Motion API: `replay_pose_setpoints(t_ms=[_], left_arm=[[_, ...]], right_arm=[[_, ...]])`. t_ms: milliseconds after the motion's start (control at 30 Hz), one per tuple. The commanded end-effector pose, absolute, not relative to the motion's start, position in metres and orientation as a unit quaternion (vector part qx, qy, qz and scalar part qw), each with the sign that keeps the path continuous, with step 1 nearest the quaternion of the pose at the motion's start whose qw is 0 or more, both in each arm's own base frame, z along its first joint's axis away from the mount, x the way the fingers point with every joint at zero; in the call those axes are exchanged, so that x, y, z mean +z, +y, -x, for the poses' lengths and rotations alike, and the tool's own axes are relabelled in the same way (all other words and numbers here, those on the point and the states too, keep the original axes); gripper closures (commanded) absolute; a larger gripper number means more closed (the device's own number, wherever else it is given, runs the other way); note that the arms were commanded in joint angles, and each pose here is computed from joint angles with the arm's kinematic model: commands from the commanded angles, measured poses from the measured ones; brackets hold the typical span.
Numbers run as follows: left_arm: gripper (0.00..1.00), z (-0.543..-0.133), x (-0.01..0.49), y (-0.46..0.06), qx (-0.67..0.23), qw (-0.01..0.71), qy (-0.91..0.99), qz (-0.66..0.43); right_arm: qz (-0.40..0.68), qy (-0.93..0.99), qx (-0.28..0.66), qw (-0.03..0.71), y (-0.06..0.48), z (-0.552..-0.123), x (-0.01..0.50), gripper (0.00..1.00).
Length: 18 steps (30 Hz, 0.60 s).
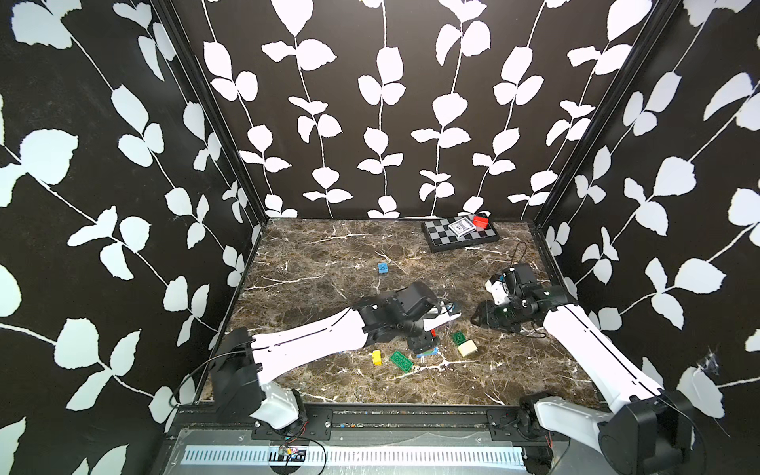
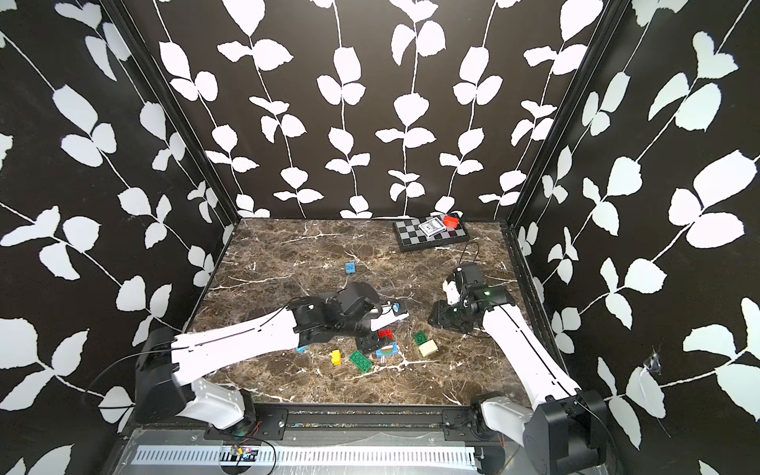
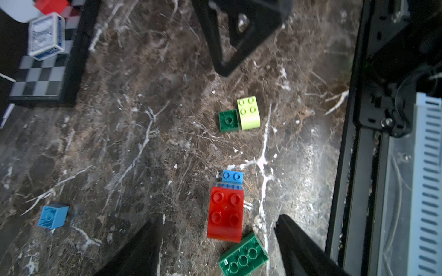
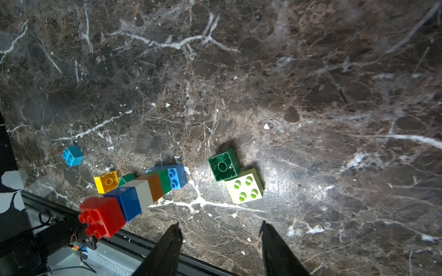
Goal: Assemble the number 1 with lego
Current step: Assemble the lego brick with the lego brick.
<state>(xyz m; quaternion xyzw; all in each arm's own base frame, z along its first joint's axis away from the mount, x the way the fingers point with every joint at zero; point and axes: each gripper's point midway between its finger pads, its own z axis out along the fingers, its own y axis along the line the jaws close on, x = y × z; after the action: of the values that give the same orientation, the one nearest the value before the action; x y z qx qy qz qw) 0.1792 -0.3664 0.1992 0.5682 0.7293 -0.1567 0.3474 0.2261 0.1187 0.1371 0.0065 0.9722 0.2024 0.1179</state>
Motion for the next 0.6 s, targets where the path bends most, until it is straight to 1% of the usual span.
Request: replay_pose_setpoints(t_ms=[0,100,167,200,333,567], left_arm=[[0.25,-0.214,0.219,-0.35,-0.146,0.416,0.781,-0.442],[0.28,-0.231,0.214,-0.325,-0.175,0.406,0.83,-0.341],[0.33,-0.238,0.206,-0.312,-0.215,0.388,0.855,-0.269],[0.34,-0.238,0.203,-0.31,-0.232,0.384,0.858,-0.252],[0.36,-0.236,0.194,-0.302,-0.251,0.381,0.864,-0.212],[0.37,-0.234,0.183,-0.29,-0.233,0.369,0.878,-0.195]], right_arm=[[0.054,0.963,0.234,0.119,0.15,-0.217,0.15,0.45],[0.099,0.963,0.226,0.109,0.172,-0.208,0.153,0.45],[0.12,0.961,0.225,0.106,0.186,-0.204,0.154,0.44],[0.126,0.96,0.225,0.106,0.191,-0.203,0.154,0.44],[0.133,0.957,0.231,0.112,0.208,-0.204,0.156,0.45],[0.15,0.954,0.235,0.112,0.226,-0.205,0.157,0.45]])
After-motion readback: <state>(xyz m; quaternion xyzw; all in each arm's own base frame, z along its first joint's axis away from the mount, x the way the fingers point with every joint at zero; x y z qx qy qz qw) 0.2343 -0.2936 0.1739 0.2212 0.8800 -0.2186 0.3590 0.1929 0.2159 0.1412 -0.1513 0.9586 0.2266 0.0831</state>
